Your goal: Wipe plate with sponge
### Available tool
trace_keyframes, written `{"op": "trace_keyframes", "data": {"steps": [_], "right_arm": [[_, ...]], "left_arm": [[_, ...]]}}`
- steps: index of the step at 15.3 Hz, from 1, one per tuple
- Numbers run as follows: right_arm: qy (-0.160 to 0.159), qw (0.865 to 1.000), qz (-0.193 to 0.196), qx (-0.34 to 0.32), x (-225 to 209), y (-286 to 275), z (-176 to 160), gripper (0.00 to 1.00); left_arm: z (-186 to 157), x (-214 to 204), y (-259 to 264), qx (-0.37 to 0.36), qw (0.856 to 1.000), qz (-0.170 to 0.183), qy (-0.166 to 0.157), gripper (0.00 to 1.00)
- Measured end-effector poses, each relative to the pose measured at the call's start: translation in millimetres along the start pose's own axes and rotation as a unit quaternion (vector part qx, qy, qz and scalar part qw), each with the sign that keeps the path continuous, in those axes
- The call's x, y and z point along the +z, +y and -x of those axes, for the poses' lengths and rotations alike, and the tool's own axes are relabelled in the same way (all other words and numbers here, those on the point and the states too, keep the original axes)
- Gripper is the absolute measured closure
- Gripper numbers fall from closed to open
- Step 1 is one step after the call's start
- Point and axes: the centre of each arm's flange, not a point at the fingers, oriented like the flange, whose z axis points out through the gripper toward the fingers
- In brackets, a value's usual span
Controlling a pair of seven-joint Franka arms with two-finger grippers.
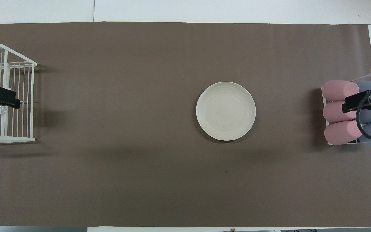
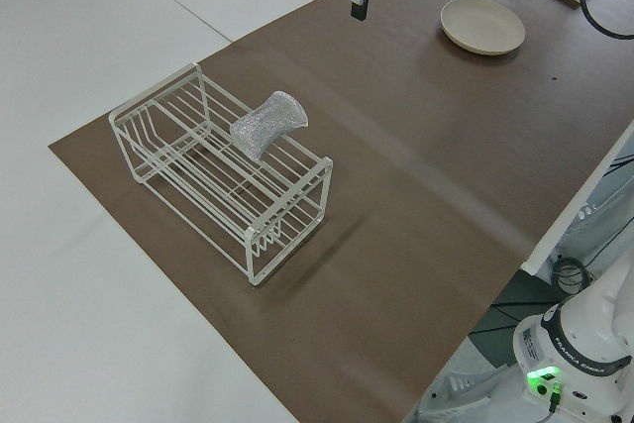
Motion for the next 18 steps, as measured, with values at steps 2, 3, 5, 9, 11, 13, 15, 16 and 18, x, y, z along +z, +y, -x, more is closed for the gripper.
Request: {"op": "trace_keyframes", "data": {"steps": [2,3,5,9,11,13,15,16,18], "right_arm": [[0.000,1.000,0.000,0.000,0,0,0,0.00],[0.000,1.000,0.000,0.000,0,0,0,0.00],[0.000,1.000,0.000,0.000,0,0,0,0.00],[0.000,1.000,0.000,0.000,0,0,0,0.00],[0.000,1.000,0.000,0.000,0,0,0,0.00],[0.000,1.000,0.000,0.000,0,0,0,0.00],[0.000,1.000,0.000,0.000,0,0,0,0.00],[0.000,1.000,0.000,0.000,0,0,0,0.00],[0.000,1.000,0.000,0.004,0,0,0,0.00]], "left_arm": [[0,0,0,0.000,1.000,0.000,0.000,0.00],[0,0,0,0.000,1.000,0.000,0.000,0.00],[0,0,-1,-0.003,1.000,0.000,0.001,0.00],[-3,2,-1,-0.022,1.000,0.000,0.008,0.00],[-2,10,-2,-0.029,1.000,-0.011,0.003,0.00],[-1,25,-5,-0.022,0.998,-0.065,0.000,0.00],[-3,46,5,-0.009,0.993,-0.120,-0.008,0.00],[-4,59,10,-0.003,0.989,-0.150,-0.011,0.00],[-9,87,18,0.001,0.978,-0.208,-0.011,0.00]]}}
